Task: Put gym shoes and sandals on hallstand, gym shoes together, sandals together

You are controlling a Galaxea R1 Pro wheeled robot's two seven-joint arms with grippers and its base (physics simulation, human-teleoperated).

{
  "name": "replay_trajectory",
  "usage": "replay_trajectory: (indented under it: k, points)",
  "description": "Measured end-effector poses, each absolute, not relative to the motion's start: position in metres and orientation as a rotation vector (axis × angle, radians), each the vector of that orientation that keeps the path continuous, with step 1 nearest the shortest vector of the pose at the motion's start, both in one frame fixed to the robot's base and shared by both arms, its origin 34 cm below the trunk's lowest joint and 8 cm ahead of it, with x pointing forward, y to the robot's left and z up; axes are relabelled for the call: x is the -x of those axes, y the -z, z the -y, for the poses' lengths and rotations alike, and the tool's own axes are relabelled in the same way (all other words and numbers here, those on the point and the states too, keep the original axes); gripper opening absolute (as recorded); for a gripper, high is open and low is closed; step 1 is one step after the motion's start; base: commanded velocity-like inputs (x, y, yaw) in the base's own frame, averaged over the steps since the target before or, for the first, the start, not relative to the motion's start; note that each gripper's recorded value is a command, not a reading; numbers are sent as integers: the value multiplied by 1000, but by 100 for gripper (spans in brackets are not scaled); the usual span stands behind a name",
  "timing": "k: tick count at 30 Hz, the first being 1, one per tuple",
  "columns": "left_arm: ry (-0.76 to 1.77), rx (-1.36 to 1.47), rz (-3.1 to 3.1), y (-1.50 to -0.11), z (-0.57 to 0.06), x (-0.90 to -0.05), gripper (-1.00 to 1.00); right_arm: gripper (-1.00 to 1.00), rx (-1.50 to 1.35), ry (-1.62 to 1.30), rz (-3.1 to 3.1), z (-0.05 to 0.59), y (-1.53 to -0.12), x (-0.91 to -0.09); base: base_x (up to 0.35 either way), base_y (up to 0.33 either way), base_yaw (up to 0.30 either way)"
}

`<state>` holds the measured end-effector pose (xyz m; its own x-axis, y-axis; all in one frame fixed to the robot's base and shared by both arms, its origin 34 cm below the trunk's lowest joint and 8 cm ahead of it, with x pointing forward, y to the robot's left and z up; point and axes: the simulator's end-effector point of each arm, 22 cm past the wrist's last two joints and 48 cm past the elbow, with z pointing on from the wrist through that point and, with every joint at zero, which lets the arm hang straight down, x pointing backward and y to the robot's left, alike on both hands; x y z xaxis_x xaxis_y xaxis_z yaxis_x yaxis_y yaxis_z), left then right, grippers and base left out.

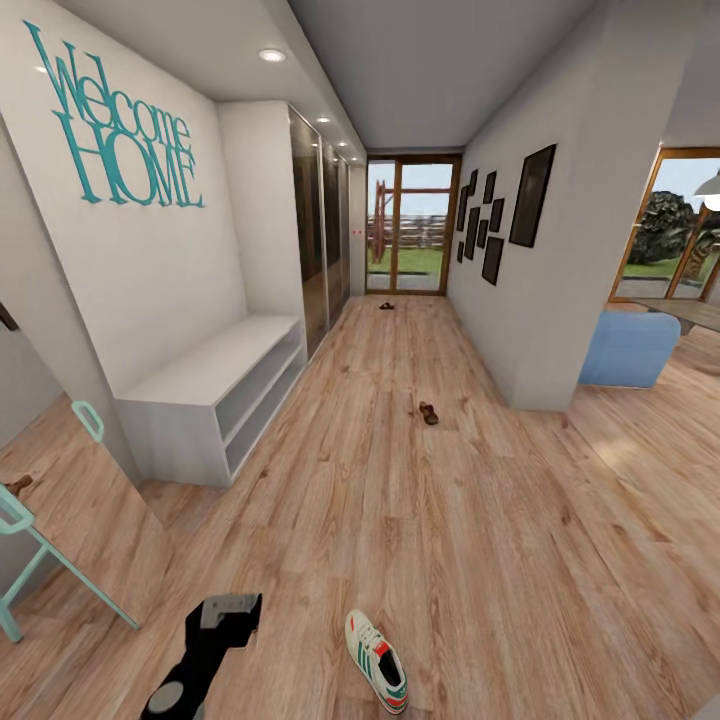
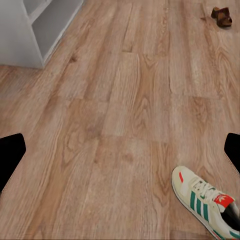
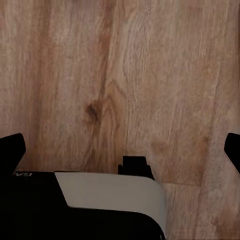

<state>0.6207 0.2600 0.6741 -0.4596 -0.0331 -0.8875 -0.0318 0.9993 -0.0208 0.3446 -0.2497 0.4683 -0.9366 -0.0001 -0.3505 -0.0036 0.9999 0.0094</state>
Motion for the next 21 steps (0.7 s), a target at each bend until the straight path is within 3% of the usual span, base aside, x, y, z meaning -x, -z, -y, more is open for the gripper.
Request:
replay_trajectory:
  k: [2, 4, 16, 21]
  points:
    - [3, 45, -1990, -705, -260, -657, 100, 100, 3, -13, -2712, 250, -483, -384, 0, 0, 0]
    - [7, 43, -1857, -775, -260, -722, 100, 100, 5, -11, -2406, 250, -572, -520, 0, 0, 0]
    - [6, 43, -1858, -776, -260, -724, 100, 100, 5, -13, -2395, 250, -632, -628, 0, 0, 0]
    - [1, 45, -1854, -779, -263, -726, 100, 100, 11, -17, -2392, 249, -637, -635, 0, 0, 0]
